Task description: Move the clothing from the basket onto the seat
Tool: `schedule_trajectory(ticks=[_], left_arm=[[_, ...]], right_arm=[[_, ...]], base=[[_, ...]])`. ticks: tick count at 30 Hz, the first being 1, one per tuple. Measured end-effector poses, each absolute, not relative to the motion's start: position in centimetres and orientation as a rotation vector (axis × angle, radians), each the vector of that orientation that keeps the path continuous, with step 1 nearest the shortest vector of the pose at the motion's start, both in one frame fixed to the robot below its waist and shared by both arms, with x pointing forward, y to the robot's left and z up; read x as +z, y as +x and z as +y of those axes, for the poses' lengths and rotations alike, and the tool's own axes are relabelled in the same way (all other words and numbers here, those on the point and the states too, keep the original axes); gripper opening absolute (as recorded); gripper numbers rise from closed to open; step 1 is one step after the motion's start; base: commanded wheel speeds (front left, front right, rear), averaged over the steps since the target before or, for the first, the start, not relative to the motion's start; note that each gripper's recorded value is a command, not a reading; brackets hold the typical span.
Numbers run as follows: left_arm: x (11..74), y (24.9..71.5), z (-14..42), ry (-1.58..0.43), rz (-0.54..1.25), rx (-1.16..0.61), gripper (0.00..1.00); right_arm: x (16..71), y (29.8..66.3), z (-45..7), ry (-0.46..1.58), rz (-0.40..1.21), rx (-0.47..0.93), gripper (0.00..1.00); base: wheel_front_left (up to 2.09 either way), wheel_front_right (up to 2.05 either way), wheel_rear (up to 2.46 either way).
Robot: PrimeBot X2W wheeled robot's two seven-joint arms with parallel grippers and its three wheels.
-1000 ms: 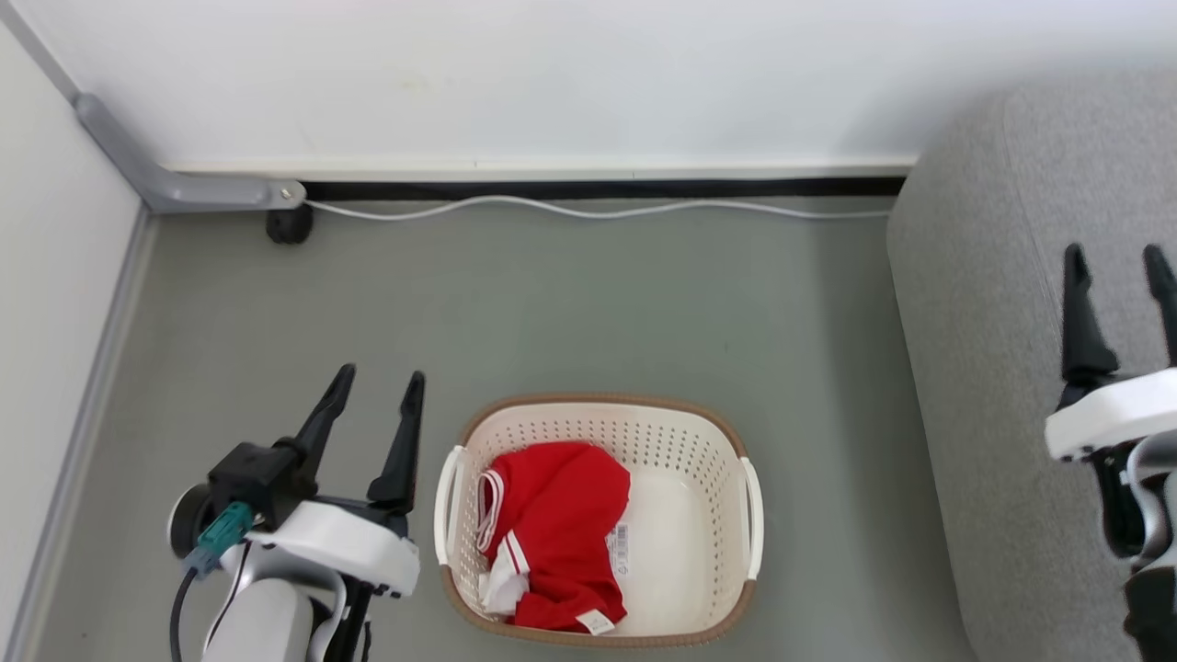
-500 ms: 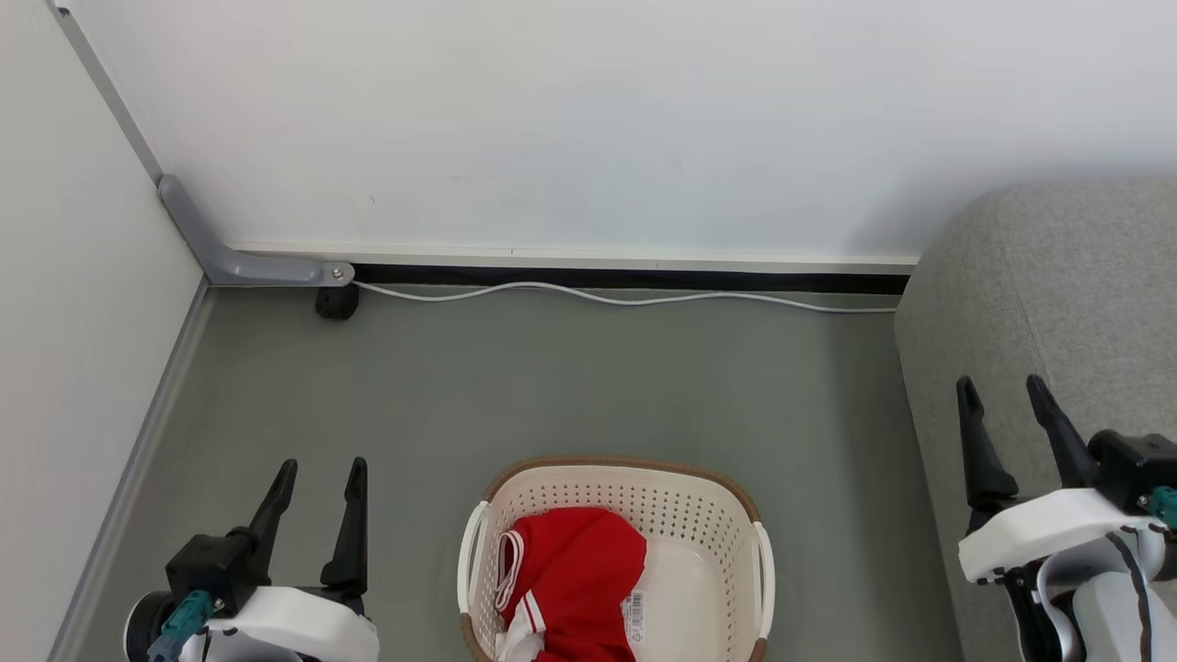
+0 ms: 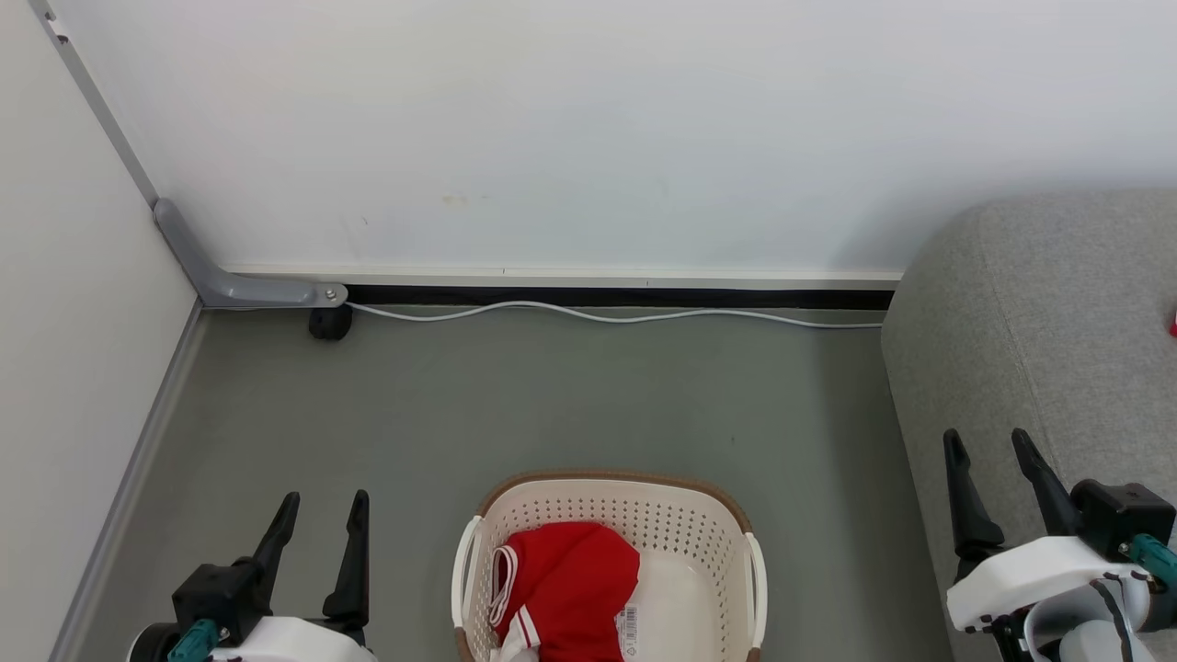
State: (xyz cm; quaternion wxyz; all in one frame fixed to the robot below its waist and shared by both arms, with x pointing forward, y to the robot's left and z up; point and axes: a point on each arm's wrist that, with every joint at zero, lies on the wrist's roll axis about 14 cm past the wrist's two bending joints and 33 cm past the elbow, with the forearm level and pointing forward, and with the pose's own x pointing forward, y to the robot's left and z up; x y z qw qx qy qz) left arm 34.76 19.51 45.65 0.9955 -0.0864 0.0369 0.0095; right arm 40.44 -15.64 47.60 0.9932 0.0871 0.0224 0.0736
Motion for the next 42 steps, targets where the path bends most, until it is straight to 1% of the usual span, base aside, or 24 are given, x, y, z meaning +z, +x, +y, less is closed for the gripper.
schedule_trajectory(ticks=[13, 20, 24, 29, 37, 42], left_arm=[[45.1, 34.9, 18.5, -0.182, 0.093, -0.008, 1.00], [43.5, 35.2, 17.5, -0.209, 0.147, -0.029, 1.00], [42.0, 35.6, 16.2, -0.229, 0.199, -0.057, 1.00], [40.3, 37.4, 14.3, -0.242, 0.251, -0.105, 1.00], [36.6, 40.3, 11.0, -0.277, 0.357, -0.180, 1.00], [34.4, 41.4, 9.4, -0.302, 0.417, -0.215, 1.00]], right_arm=[[47.3, 40.6, -15.7, 0.179, 0.050, 0.144, 1.00], [46.8, 41.5, -15.7, 0.179, 0.060, 0.144, 1.00], [46.9, 43.1, -15.5, 0.178, 0.048, 0.152, 1.00], [46.8, 45.4, -15.4, 0.173, 0.036, 0.163, 1.00], [45.1, 49.5, -15.5, 0.157, 0.040, 0.175, 1.00], [43.8, 51.3, -15.7, 0.146, 0.046, 0.181, 1.00]], base=[[0.00, 0.00, 0.00], [0.00, 0.00, 0.00], [0.00, 0.00, 0.00], [0.00, 0.00, 0.00], [0.00, 0.00, 0.00], [0.00, 0.00, 0.00]])
